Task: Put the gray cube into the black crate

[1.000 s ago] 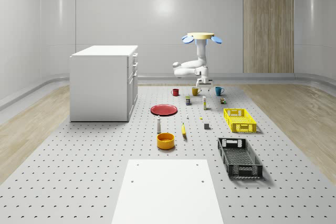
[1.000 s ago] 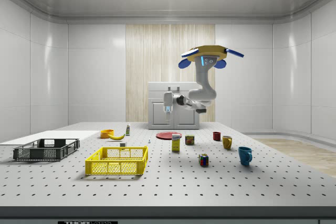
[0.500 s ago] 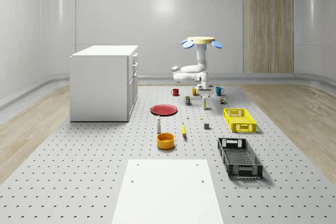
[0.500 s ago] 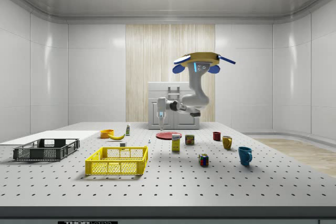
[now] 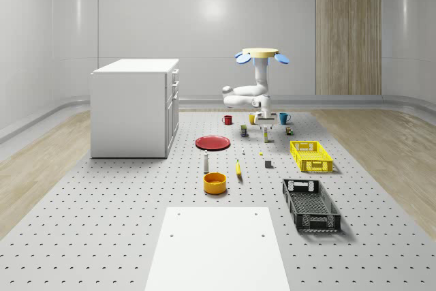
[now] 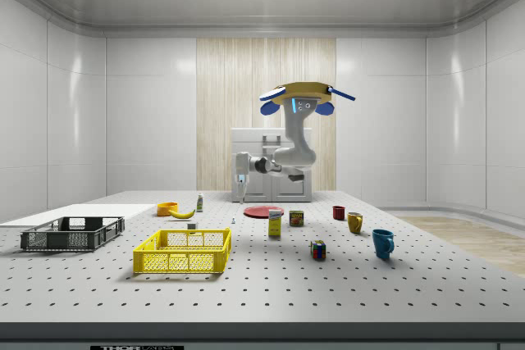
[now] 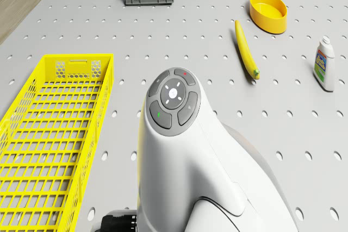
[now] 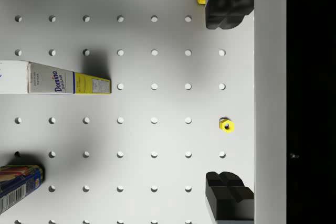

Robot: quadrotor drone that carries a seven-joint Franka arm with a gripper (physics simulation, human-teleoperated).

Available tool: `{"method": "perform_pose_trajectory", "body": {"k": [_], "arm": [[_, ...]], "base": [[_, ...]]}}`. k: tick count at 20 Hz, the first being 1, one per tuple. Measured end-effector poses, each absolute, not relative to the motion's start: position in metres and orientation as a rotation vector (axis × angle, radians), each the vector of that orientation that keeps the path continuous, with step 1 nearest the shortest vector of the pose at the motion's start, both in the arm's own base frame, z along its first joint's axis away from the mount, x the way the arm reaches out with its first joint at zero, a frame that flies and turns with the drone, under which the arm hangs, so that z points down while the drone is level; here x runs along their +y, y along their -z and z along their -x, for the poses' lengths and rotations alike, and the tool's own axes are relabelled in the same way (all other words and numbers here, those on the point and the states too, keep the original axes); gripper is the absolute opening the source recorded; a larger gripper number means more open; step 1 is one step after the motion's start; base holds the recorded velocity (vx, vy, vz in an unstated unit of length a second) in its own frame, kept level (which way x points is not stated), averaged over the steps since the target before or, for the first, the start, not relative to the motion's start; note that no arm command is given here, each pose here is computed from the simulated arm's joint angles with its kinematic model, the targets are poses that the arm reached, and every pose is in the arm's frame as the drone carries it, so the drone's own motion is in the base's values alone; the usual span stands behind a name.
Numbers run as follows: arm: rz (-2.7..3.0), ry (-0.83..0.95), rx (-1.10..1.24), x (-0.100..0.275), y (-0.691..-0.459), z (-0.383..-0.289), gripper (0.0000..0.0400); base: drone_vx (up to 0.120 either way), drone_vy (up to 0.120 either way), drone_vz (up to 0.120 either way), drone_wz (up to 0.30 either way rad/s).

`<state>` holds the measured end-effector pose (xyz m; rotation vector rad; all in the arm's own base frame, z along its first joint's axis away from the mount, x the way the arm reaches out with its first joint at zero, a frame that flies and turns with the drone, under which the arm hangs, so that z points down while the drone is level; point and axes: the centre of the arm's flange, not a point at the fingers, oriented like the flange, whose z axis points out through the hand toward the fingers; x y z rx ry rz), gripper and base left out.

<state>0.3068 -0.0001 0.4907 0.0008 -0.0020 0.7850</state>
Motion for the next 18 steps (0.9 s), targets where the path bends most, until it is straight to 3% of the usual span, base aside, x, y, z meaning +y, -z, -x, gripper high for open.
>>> {"method": "perform_pose_trajectory", "body": {"k": [6, 13, 18], "arm": [[-0.001, -0.785, -0.002, -0.0001, -0.4907, -0.3068, 0.0400], [-0.001, -0.785, -0.002, -0.0001, -0.4907, -0.3068, 0.0400], [-0.001, -0.785, -0.002, 0.0000, -0.4907, -0.3068, 0.0400]], "base": [[0.120, 0.000, -0.120, 0.000], [0.120, 0.000, -0.006, 0.000], [0.120, -0.064, 0.000, 0.000]]}}
